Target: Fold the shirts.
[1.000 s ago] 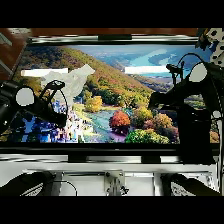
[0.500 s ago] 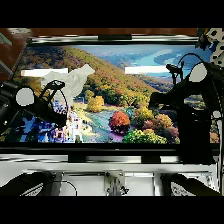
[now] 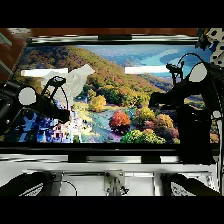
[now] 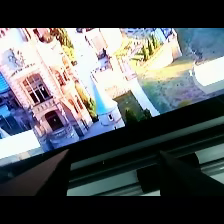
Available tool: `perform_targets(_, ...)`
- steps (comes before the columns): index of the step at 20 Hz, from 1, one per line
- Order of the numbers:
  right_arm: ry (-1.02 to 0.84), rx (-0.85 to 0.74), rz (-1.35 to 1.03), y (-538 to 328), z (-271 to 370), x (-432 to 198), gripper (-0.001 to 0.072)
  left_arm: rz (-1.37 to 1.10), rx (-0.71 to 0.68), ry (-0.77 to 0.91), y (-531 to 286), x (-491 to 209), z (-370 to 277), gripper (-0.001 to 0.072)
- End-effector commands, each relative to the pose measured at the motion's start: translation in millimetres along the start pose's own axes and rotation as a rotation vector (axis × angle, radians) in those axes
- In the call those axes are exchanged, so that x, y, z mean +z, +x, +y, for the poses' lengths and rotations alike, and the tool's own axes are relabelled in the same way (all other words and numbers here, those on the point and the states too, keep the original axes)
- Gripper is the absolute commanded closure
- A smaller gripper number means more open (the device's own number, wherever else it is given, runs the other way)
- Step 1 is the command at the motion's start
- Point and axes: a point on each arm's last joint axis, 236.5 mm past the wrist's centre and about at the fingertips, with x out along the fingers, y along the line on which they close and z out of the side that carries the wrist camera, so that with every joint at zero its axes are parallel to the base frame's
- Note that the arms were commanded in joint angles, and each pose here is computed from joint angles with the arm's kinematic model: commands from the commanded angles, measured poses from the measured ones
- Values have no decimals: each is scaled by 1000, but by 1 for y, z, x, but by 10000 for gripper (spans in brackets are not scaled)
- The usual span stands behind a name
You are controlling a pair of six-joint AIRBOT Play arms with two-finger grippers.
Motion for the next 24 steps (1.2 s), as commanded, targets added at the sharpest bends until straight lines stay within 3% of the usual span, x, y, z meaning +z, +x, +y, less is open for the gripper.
perform_targets(1, -27, 1, -25, 0, 1, 6, 26, -90, -17, -4, 7, 27, -4, 110)
perform_targets(6, -38, -1, -75, -1, 0, 18, 26, -262, -21, -55, 16, 77, -2, 113)
perform_targets(8, -42, -19, -88, -1, -4, 21, 26, -358, 6, -70, 16, 108, 13, 331)
perform_targets(10, -43, -24, -104, -1, -5, 25, 26, -385, 33, -123, 20, 133, 42, 282)
perform_targets(12, -40, -18, -132, -2, -3, 31, 27, -375, 59, -175, 35, 155, 76, 15)
perform_targets(13, -36, -16, -149, -2, -3, 35, 26, -359, 73, -178, 46, 164, 92, -13)
perform_targets(24, -27, 6, -234, -6, 3, 55, 27, -280, 127, -193, 174, 197, 149, -13)
